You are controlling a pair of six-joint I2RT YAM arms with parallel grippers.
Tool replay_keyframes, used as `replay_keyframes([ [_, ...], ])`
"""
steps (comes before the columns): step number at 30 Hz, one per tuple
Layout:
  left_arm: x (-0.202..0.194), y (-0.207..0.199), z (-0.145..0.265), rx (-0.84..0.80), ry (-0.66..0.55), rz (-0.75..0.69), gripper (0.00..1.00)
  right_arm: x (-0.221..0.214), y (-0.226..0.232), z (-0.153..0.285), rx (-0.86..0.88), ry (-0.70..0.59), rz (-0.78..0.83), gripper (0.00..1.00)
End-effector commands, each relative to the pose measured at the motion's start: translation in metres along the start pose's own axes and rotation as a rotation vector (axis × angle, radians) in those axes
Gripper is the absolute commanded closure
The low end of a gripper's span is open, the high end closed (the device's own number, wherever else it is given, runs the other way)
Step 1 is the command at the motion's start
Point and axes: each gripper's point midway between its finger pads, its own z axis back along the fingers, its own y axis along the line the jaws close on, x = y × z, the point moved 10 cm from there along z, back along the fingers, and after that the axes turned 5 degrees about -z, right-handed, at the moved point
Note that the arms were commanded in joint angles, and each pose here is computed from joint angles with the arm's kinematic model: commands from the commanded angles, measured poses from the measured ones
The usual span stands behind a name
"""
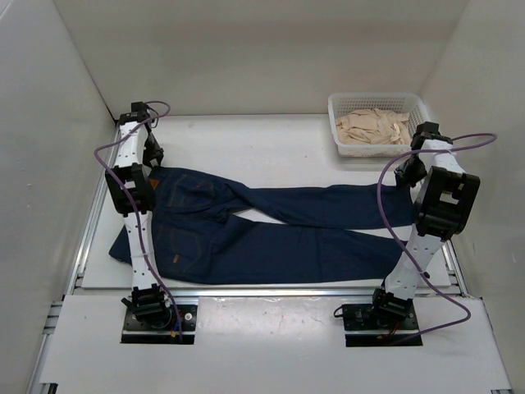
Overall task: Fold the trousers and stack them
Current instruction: Flatten the trousers out
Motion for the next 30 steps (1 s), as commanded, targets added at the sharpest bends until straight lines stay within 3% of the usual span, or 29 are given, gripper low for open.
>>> replay_keyframes([
  [1, -0.004, 0.004, 0.01, 0.027, 0.019, -0.049, 0.68, 0.0, 0.0, 0.015, 0.035, -0.021, 0.0, 1.0],
  [2, -0.005, 0.005, 0.013, 0.027, 0.021, -0.049, 0.9, -0.001, -0.001, 0.014, 0.029, -0.014, 0.001, 1.0],
  [8, 0.006, 0.015, 0.069, 0.025, -0.089, 0.025, 0.9, 0.001, -0.001, 0.02, 0.035, -0.033, -0.002, 1.0],
  [17, 0.033, 0.072, 0.154, -0.053, -0.29, 0.217, 0.9, 0.011, -0.004, 0.045, 0.039, -0.131, -0.016, 1.0],
  [23, 0.037, 0.104, 0.163, -0.086, -0.312, 0.292, 0.9, 0.024, -0.013, 0.055, 0.009, -0.199, -0.049, 1.0],
  [30, 0.042, 0.107, 0.156, -0.097, -0.306, 0.261, 0.9, 0.035, -0.019, 0.059, 0.006, -0.211, -0.068, 1.0],
])
